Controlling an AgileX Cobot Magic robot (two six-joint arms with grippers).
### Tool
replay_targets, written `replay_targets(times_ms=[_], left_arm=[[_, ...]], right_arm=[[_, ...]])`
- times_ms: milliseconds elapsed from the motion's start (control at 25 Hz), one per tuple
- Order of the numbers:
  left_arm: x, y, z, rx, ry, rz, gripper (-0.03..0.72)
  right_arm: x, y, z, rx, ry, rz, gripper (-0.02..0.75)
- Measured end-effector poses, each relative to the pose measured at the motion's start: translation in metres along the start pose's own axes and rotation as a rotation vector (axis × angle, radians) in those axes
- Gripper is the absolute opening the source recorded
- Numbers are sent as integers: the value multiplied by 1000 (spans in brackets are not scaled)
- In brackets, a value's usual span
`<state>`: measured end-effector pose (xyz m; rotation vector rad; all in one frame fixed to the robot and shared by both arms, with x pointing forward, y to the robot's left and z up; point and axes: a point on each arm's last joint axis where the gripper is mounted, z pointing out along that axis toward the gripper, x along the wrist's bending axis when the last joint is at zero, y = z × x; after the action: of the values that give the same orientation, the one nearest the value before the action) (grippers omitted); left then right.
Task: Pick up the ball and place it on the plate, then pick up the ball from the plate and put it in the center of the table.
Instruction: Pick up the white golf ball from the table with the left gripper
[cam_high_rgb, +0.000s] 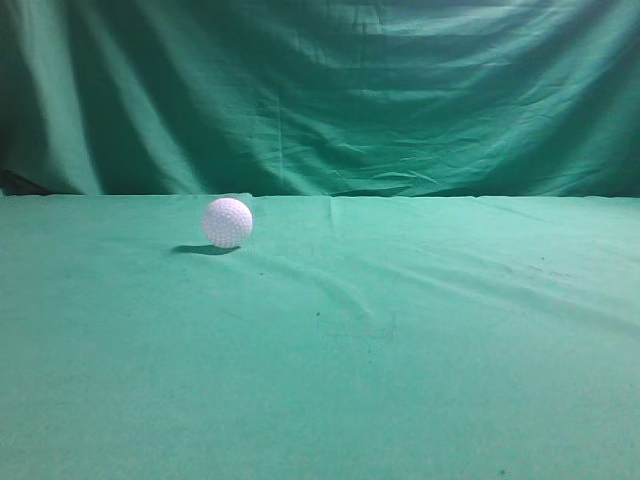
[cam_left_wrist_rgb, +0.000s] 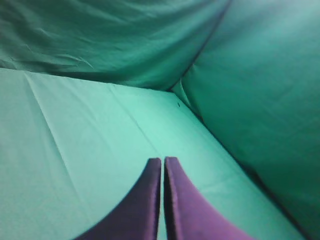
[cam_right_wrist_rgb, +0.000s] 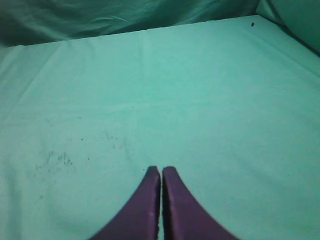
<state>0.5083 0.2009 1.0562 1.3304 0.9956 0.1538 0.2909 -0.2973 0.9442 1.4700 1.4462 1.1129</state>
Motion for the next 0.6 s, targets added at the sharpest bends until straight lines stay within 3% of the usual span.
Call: replay_targets(times_ms=[160, 320, 440, 600], left_arm=[[10, -1, 12, -90, 40, -118, 0], [16, -21, 30, -36, 71, 48, 0], [22, -33, 40, -5, 150, 151, 0], [24, -41, 44, 62, 259, 442, 0]], right_arm=[[0, 0, 0, 0, 0, 0, 0], [0, 0, 0, 0, 0, 0, 0], [0, 0, 0, 0, 0, 0, 0], [0, 0, 0, 0, 0, 0, 0]])
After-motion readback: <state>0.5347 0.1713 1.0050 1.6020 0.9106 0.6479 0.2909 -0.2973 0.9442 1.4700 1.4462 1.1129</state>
